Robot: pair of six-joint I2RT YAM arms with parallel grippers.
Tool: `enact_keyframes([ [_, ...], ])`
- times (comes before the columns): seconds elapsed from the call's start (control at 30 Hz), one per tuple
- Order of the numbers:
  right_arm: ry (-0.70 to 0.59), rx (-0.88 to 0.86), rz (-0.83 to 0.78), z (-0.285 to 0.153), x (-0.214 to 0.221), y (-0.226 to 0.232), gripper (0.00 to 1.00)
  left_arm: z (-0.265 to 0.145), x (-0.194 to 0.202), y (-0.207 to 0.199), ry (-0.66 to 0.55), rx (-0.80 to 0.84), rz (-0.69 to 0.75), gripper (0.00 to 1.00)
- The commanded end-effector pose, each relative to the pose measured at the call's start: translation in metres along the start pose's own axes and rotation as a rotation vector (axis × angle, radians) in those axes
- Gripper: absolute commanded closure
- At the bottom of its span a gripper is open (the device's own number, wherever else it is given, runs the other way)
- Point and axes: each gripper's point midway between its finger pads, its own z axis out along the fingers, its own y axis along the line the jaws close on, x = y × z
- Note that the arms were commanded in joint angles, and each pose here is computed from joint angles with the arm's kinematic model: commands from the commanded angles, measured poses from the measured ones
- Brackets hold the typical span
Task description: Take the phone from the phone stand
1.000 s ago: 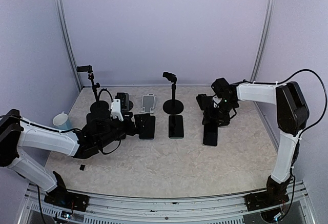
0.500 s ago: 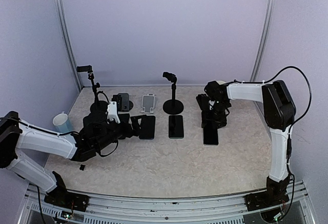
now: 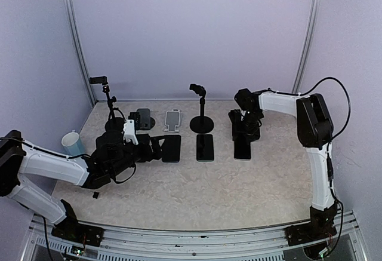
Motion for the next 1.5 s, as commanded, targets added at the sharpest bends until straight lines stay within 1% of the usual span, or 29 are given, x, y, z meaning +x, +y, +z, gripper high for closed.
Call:
enact_keyframes([
  [0.0, 0.004, 0.019, 0.022, 0.03, -0.013, -0.006, 0.51, -0.005, -0.015, 0.0, -0.045, 0.007, -0.008, 0.01],
  [0.23, 0.016, 0.006, 0.025, 0.04, -0.018, -0.006, 0.5, -0.005, -0.015, 0.007, -0.031, -0.018, -0.006, 0.01],
  [0.57, 0.017, -0.055, 0.009, 0.017, 0.004, 0.008, 0.49, -0.007, -0.012, 0.019, -0.004, -0.064, -0.005, 0.01],
  [0.73, 0.026, -0.053, 0.017, 0.016, 0.017, 0.009, 0.46, -0.008, -0.012, 0.022, 0.011, -0.085, -0.005, 0.01],
  [0.9, 0.04, -0.06, 0.029, 0.015, 0.028, 0.006, 0.38, -0.012, -0.011, 0.028, 0.028, -0.116, -0.008, 0.01],
  [1.1, 0.035, -0.117, 0.023, 0.012, 0.026, 0.017, 0.29, -0.013, -0.009, 0.03, 0.041, -0.125, -0.006, 0.01],
  [1.17, 0.031, -0.136, 0.022, 0.01, 0.024, 0.021, 0.24, -0.013, -0.01, 0.031, 0.044, -0.131, -0.005, 0.01],
  [1.33, -0.022, -0.188, -0.008, -0.006, 0.012, 0.032, 0.12, -0.012, -0.014, 0.034, 0.061, -0.143, -0.012, 0.01],
  [1.47, -0.055, -0.234, -0.041, -0.021, 0.004, 0.041, 0.05, -0.011, -0.016, 0.037, 0.08, -0.142, -0.013, 0.01],
])
